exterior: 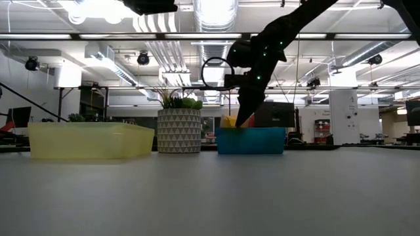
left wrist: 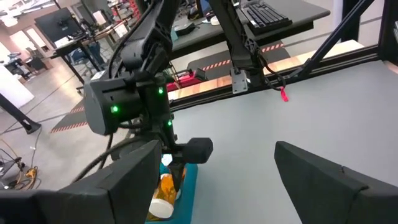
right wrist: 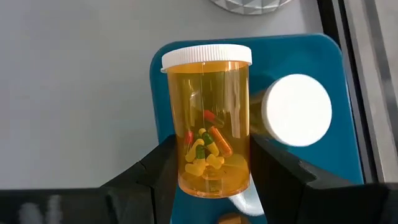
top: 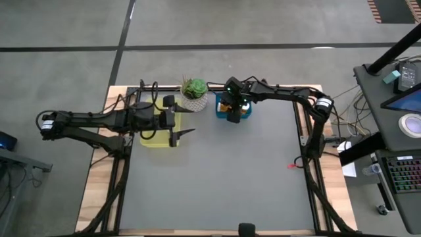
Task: Pick and place medicine bottles into bin by pill shape (circle, oval)
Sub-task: Put the orange capsule bottle into the blue bin
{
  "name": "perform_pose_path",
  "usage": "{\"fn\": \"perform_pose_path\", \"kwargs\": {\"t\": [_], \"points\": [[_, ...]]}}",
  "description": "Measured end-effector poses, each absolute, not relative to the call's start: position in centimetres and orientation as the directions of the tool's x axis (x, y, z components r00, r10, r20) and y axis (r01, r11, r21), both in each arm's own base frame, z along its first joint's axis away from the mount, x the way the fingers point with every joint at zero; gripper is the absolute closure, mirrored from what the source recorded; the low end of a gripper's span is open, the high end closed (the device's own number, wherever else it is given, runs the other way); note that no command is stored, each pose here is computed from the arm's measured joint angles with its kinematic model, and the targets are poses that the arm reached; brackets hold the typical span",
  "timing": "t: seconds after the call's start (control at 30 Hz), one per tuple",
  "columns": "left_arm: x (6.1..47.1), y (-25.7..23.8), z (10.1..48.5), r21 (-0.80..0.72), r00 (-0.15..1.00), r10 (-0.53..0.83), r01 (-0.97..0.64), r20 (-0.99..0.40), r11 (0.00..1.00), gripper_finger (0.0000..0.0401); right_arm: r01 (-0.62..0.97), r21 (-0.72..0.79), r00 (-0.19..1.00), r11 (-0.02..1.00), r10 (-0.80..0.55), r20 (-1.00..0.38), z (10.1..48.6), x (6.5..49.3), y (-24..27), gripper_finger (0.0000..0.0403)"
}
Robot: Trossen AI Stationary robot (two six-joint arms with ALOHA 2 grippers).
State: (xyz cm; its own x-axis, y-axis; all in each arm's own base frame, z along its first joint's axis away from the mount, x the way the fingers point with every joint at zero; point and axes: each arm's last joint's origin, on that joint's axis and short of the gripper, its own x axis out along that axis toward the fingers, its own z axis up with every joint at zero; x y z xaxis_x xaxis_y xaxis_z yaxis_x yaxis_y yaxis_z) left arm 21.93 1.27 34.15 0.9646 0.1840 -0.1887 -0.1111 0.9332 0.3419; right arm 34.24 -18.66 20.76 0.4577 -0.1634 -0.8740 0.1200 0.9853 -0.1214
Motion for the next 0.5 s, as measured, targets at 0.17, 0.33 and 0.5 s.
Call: {"fn": "perform_pose_path", "kwargs": {"t": [0.17,0.33,0.5], "points": [[21.94,1.27,34.22,0.341,0.966,0.184,-0.113,-0.182,0.933,0.0104,0.106,-0.126,0.452,0.986,-0.161,-0.877,20.25,34.43,-18.77,0.0234],[21.95,1.27,34.22,0.341,0.966,0.184,-0.113,-0.182,0.933,0.0104,0.100,-0.125,0.443,0.987,-0.157,-0.883,19.83,34.52,-18.83,0.0234],[21.95,1.27,34.27,0.341,0.967,0.184,-0.115,-0.177,0.933,0.0104,0.098,-0.127,0.445,0.987,-0.158,-0.881,19.81,34.56,-18.84,0.0234]]}}
